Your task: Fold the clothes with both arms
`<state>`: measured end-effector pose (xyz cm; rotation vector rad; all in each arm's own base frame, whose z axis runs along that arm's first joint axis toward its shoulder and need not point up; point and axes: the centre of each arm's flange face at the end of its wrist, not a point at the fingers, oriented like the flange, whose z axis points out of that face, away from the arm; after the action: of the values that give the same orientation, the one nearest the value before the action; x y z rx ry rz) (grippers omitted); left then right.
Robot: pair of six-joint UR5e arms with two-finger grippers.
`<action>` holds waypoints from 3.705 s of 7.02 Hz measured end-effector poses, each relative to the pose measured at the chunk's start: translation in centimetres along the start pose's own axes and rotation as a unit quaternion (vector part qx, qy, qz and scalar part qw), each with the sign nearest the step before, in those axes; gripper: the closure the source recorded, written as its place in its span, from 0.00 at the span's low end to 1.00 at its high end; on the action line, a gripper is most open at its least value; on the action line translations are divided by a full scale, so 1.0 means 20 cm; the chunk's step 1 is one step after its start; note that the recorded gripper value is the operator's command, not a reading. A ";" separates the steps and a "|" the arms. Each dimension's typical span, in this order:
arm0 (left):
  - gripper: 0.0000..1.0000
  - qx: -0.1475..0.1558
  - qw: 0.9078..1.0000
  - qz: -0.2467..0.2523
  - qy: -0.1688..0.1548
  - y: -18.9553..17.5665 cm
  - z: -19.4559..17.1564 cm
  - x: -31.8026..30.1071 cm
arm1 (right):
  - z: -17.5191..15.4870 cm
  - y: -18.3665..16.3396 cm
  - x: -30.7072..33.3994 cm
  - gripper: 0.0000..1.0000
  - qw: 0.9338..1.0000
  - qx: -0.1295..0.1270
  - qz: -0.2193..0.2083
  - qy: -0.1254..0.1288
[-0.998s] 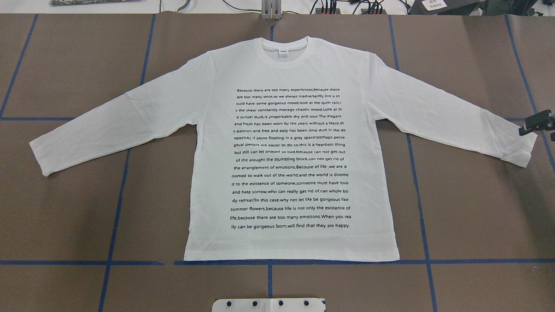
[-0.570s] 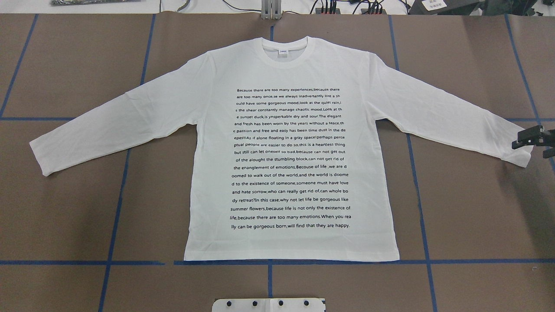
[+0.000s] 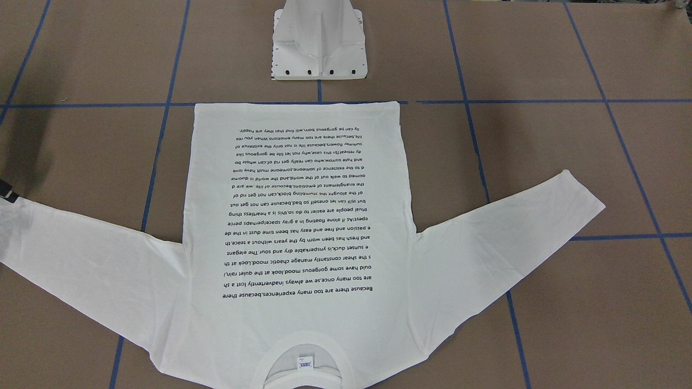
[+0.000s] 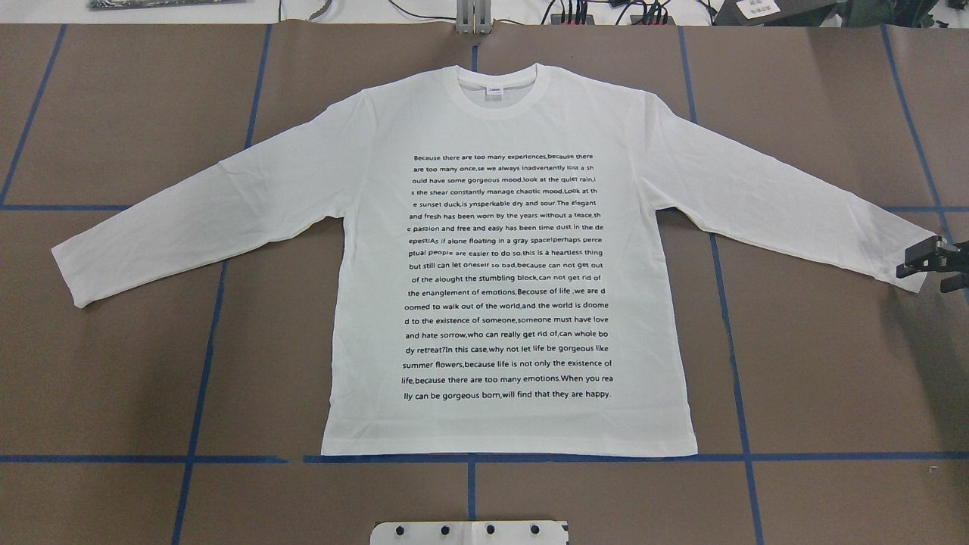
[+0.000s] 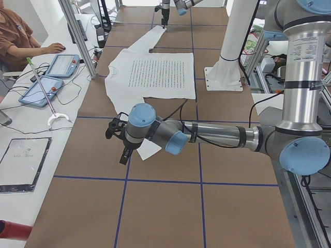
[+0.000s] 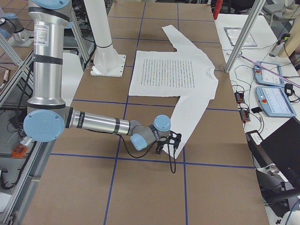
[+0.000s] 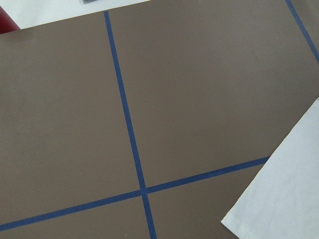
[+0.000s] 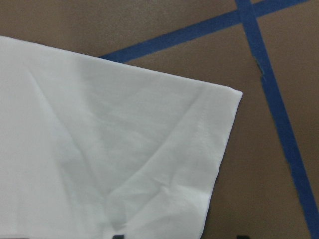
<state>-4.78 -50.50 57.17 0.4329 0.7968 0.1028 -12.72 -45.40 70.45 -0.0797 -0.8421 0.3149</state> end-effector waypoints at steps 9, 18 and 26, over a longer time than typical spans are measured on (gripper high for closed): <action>0.00 0.000 1.000 0.002 0.000 0.00 0.00 0.00 | -0.02 0.02 -0.04 1.00 1.000 0.004 -0.016 -0.011; 0.00 -0.001 1.000 0.000 0.001 0.00 0.01 0.00 | -0.50 -0.02 -2.19 1.00 0.997 0.037 -0.028 -0.055; 0.00 -0.001 1.000 0.001 0.004 0.00 0.02 0.00 | -0.21 0.55 -3.76 1.00 0.990 0.081 -0.017 -0.113</action>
<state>-4.55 -50.70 57.44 0.4311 0.8036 0.1073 -59.06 -57.59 11.27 0.1246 -1.0382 0.3646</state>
